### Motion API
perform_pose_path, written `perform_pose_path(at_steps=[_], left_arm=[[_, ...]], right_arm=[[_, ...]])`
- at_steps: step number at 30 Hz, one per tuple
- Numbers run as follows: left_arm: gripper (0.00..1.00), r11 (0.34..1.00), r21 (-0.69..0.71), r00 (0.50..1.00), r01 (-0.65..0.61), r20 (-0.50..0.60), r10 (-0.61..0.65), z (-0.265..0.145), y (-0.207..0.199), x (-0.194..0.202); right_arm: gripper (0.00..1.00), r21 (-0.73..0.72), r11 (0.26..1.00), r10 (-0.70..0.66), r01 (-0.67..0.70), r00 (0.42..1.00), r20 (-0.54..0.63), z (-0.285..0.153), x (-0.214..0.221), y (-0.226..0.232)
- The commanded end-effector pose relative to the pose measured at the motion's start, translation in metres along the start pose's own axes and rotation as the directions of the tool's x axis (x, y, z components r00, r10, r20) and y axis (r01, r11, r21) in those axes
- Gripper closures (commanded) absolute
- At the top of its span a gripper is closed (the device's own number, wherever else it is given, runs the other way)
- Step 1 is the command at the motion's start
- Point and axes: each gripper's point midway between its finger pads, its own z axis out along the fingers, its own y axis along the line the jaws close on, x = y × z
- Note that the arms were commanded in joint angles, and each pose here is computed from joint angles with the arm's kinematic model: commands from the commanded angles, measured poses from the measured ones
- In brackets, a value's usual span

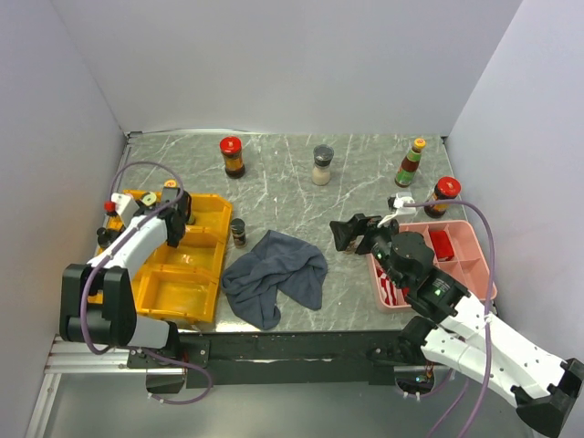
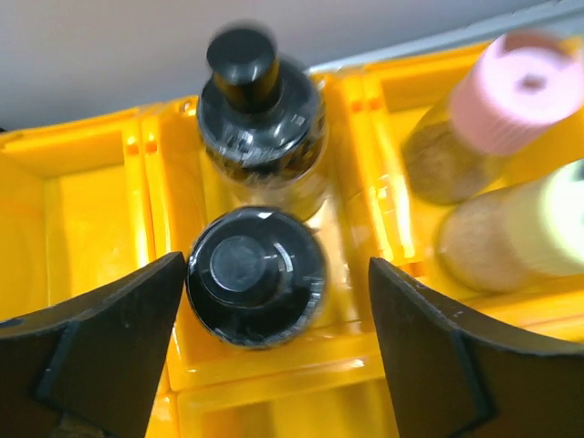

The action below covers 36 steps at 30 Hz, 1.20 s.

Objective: Organize the condiment bottles
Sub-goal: Place the bottle in the storage box, then pick up the bottle from the center of the board.

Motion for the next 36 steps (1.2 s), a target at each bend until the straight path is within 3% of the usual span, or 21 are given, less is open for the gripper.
perform_pose_path(at_steps=[1, 3, 8, 9, 11, 14, 16, 20, 23, 26, 36], left_arm=[[0.11, 0.997, 0.039, 0.997, 0.072, 0.024, -0.073, -0.025, -0.013, -0.038], [0.01, 0.994, 0.071, 0.996, 0.081, 0.029, -0.083, -0.038, -0.014, -0.049], [0.01, 0.956, 0.281, 0.996, 0.084, -0.005, -0.086, -0.078, -0.041, -0.088], [0.01, 0.935, 0.355, 1.0, -0.007, 0.004, 0.006, -0.086, -0.049, -0.091], [0.0, 0.82, 0.572, 0.998, 0.026, -0.056, 0.008, -0.118, -0.081, -0.098], [0.01, 0.658, 0.753, 0.996, 0.011, -0.063, 0.056, -0.156, -0.097, -0.099], [0.01, 0.58, 0.814, 0.994, -0.038, -0.03, 0.107, -0.169, -0.1, -0.092], [0.01, 0.353, 0.924, 0.96, -0.149, 0.05, 0.276, -0.212, -0.116, -0.054], [0.01, 0.247, 0.943, 0.912, -0.224, 0.114, 0.393, -0.239, -0.123, -0.019], [0.0, 0.191, 0.944, 0.878, -0.269, 0.159, 0.451, -0.258, -0.13, 0.003], [0.1, 0.175, 0.936, 0.811, -0.305, 0.16, 0.563, -0.255, -0.141, 0.062]], right_arm=[[0.0, -0.007, 1.0, 0.01, -0.009, 0.998, 0.065, -0.005, -0.027, 0.005], [0.0, -0.01, 1.0, 0.009, -0.009, 0.998, 0.067, -0.005, -0.027, 0.006], [0.0, -0.014, 1.0, 0.009, -0.008, 0.998, 0.068, -0.006, -0.026, 0.005], [0.0, -0.015, 1.0, 0.01, -0.009, 0.998, 0.066, -0.005, -0.025, 0.005], [0.0, -0.019, 1.0, 0.011, -0.01, 0.998, 0.064, -0.005, -0.024, 0.006], [0.0, -0.021, 1.0, 0.011, -0.01, 0.998, 0.054, -0.004, -0.021, 0.007], [0.0, -0.023, 1.0, 0.013, -0.011, 0.998, 0.058, -0.004, -0.021, 0.007], [0.0, -0.012, 1.0, 0.013, -0.013, 0.998, 0.064, -0.004, -0.017, 0.002], [0.0, -0.014, 1.0, 0.011, -0.01, 0.998, 0.061, -0.003, -0.016, 0.003], [0.0, -0.007, 1.0, 0.004, -0.004, 0.999, 0.051, -0.001, -0.014, 0.002], [0.0, 0.014, 1.0, 0.001, -0.002, 0.998, 0.056, 0.001, -0.009, -0.004]])
